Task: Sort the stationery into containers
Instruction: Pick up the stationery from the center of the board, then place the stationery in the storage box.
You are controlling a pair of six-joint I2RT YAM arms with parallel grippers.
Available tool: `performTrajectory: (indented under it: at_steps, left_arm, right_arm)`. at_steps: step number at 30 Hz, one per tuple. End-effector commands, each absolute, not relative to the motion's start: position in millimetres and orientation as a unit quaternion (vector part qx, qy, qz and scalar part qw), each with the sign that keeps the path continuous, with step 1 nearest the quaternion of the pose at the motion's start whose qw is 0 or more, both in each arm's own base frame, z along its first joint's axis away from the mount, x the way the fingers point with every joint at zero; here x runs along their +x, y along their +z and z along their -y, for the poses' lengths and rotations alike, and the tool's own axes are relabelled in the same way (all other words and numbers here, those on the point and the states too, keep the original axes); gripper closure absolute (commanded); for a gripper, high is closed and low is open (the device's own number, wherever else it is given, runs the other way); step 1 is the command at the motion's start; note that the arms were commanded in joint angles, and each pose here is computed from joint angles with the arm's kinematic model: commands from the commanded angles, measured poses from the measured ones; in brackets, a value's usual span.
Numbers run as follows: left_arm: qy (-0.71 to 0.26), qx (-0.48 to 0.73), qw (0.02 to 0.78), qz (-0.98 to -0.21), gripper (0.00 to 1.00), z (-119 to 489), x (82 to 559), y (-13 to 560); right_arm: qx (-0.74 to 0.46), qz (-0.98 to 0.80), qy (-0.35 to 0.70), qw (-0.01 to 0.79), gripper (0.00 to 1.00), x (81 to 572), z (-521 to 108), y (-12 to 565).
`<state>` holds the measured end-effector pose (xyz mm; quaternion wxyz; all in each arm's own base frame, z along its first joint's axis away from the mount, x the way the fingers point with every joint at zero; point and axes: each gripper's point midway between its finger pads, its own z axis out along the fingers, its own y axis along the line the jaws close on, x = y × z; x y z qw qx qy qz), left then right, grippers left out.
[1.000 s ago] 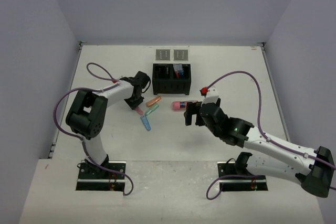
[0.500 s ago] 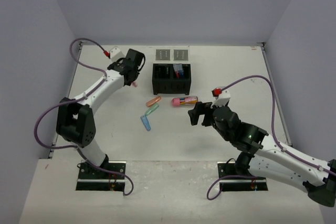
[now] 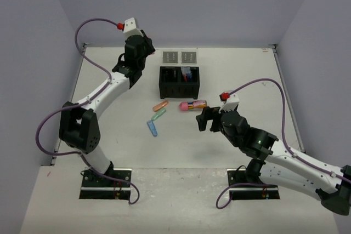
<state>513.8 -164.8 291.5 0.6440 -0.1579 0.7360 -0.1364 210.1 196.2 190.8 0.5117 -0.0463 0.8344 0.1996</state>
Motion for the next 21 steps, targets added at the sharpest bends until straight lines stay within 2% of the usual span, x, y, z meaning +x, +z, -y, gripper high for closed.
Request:
performTrajectory:
  at_steps: [1, 9, 21]
  left_arm:
    - [-0.175, -0.087, 0.717, -0.669, 1.0, 190.3, 542.2, 336.0]
    - [-0.247, -0.036, 0.699, -0.67, 1.0, 235.3, 565.7, 294.9]
    - [-0.263, -0.027, 0.677, -0.686, 0.98, 253.1, 584.9, 235.8]
  right_arm:
    - [-0.045, -0.828, 0.204, 0.521, 0.01, 215.2, -201.2, 197.1]
    - [-0.054, -0.834, 0.197, 0.512, 0.01, 216.6, -206.2, 190.5]
    - [-0.056, -0.839, 0.189, 0.508, 0.01, 217.7, -204.5, 183.4]
